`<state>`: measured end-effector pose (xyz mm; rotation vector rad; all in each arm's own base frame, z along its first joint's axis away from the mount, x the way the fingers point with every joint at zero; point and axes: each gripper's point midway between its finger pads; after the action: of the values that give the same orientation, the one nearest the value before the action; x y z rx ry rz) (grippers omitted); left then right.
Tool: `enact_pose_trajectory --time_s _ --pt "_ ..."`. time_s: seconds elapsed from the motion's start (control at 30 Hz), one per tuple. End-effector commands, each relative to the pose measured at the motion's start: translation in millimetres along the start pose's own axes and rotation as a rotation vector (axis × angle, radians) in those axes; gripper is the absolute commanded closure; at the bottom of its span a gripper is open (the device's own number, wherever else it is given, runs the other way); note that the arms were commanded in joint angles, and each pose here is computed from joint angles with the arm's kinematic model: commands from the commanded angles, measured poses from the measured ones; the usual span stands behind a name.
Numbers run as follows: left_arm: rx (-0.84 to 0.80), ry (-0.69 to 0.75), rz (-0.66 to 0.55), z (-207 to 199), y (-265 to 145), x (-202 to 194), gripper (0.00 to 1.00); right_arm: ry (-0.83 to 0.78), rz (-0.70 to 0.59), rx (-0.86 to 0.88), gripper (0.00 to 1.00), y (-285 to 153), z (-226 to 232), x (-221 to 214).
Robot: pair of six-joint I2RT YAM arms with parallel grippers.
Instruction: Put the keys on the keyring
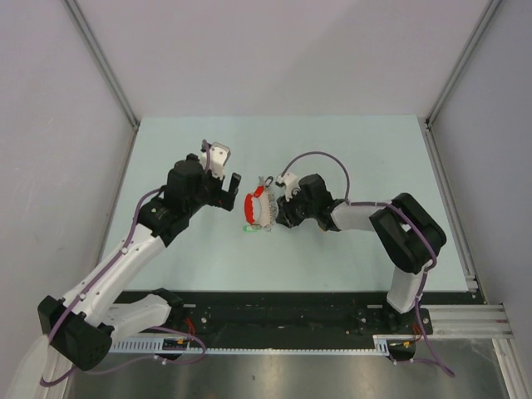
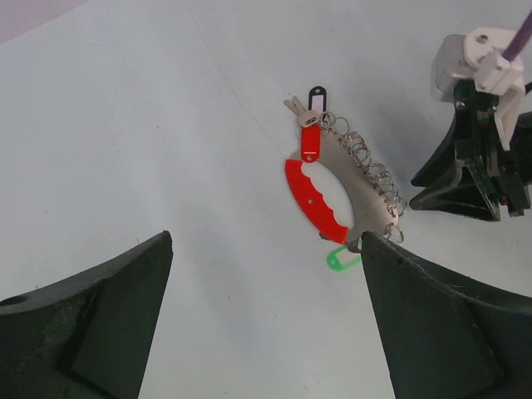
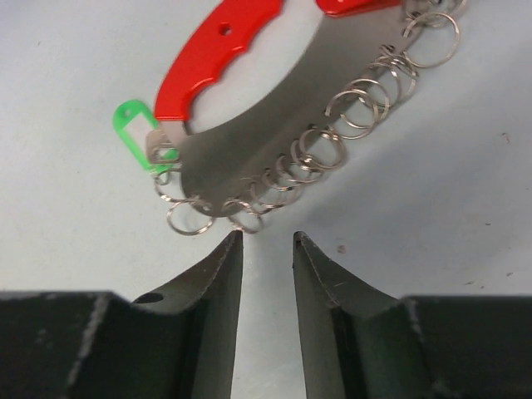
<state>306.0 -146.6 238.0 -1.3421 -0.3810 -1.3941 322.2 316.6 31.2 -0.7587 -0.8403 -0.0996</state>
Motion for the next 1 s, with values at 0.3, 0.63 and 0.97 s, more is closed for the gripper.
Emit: enact_pose_trajectory --time_s 0.3,0.63,0.97 --pt "0.041 0.012 -0.021 10.6 -7.3 5.0 0.00 -0.317 -0.236 -0.115 0.59 -5.2 60.1 8.5" --pt "0.057 0.010 -0.031 13.8 -10.8 6.9 0.00 -0.365 -0.226 -0.215 0.58 16.0 47.9 -18.5" --pt "0.058 0.011 -0.029 14.2 -10.3 6.4 0.00 -0.374 -0.219 -0.268 0.70 18.0 37.1 -23.0"
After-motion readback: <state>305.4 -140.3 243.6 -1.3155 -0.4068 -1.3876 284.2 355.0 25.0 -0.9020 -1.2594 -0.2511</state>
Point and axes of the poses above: each gripper's point midway between its finger pads, its own y axis out along the fingers, its own z axis along the line the jaws close on, x = y × z, and after that the axes turned 13 degrees about y, right-handed
